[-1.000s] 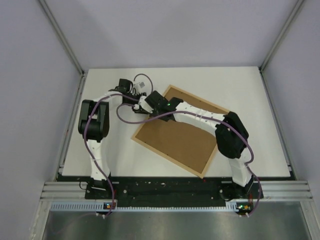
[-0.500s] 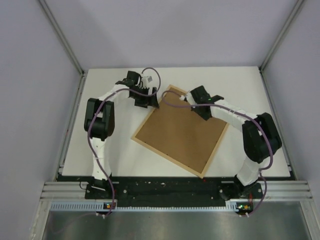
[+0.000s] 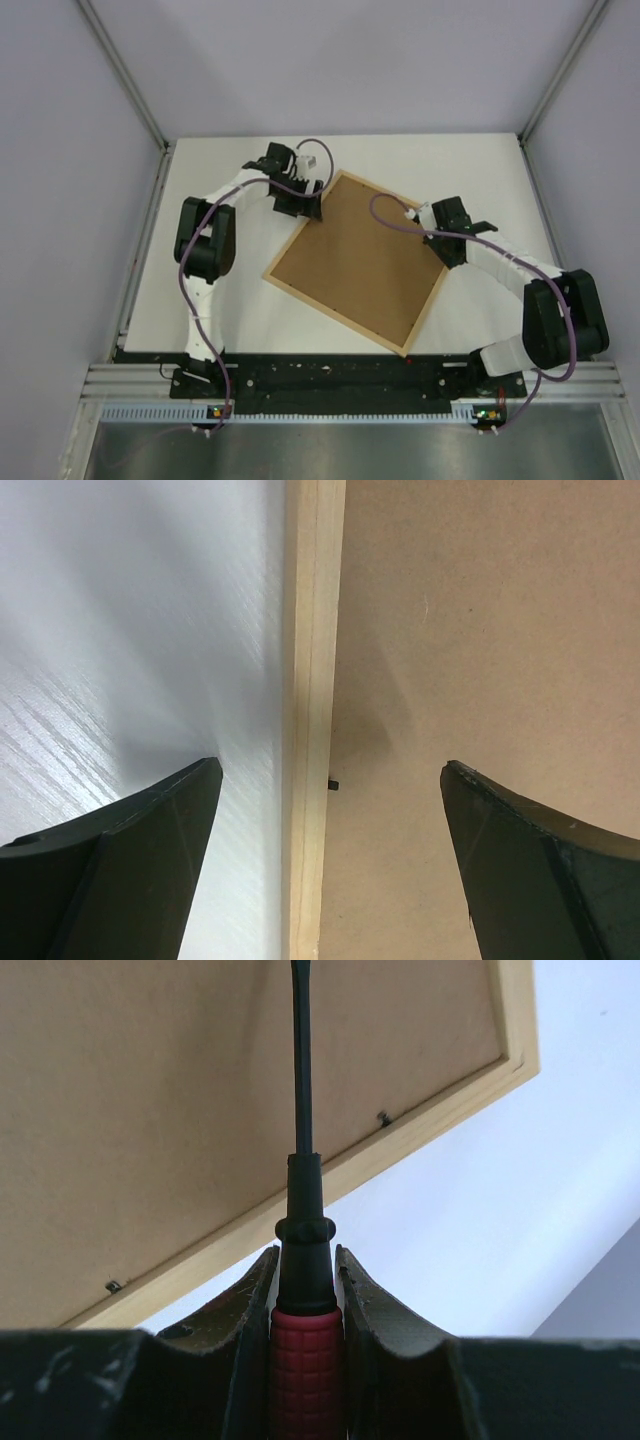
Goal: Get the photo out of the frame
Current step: Adjust the photo frame item on the photo frame.
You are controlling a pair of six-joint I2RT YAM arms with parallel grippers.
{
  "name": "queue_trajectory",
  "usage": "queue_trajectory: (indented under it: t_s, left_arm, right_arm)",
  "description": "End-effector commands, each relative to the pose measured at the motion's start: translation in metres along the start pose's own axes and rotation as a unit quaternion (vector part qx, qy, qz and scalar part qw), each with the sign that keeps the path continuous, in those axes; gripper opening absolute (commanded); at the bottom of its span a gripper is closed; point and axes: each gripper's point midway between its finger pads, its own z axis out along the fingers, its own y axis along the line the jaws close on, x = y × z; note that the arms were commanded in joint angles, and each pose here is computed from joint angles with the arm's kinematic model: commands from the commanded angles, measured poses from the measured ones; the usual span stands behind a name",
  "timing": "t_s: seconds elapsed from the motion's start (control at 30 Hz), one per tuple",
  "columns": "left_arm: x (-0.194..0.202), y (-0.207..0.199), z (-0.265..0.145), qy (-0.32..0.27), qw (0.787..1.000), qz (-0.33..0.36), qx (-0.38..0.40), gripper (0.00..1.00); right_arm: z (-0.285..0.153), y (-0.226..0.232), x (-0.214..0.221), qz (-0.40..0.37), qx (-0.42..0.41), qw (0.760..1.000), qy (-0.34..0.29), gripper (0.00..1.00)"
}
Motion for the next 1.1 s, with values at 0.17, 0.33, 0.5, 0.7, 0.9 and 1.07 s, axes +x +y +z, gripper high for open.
queue_trajectory:
  t_s: [0.17,0.33,0.5,0.7,0.9,1.07]
  left_arm:
    - [0.04,0.027,0.003,0.077,0.992,0.031,-0.096,0.98]
    - [0.048,0.03,-0.001,0.091,0.987,0.044,-0.122,0.97]
    - [0.055,0.035,-0.003,0.108,0.983,0.045,-0.139,0.77]
    - [0.059,0.034,-0.002,0.115,0.982,0.046,-0.141,0.59]
    - [0.048,0.026,-0.001,0.1,0.984,0.055,-0.139,0.49]
    - [0.037,0.023,-0.005,0.088,0.983,0.067,-0.144,0.38]
  right_arm:
    - [-0.004,0.002,0.018,0.018,-0.002,0.999,-0.031,0.0]
    - [-0.007,0.005,0.023,0.014,-0.008,0.999,-0.036,0.0]
    - [-0.004,0.013,0.033,0.006,-0.018,0.999,-0.031,0.0]
    - [-0.003,0.017,0.034,0.005,-0.026,0.999,-0.035,0.0]
    - [0.0,0.021,0.035,0.003,-0.034,0.999,-0.032,0.0]
    - [0.006,0.021,0.034,0.0,-0.034,0.999,-0.028,0.0]
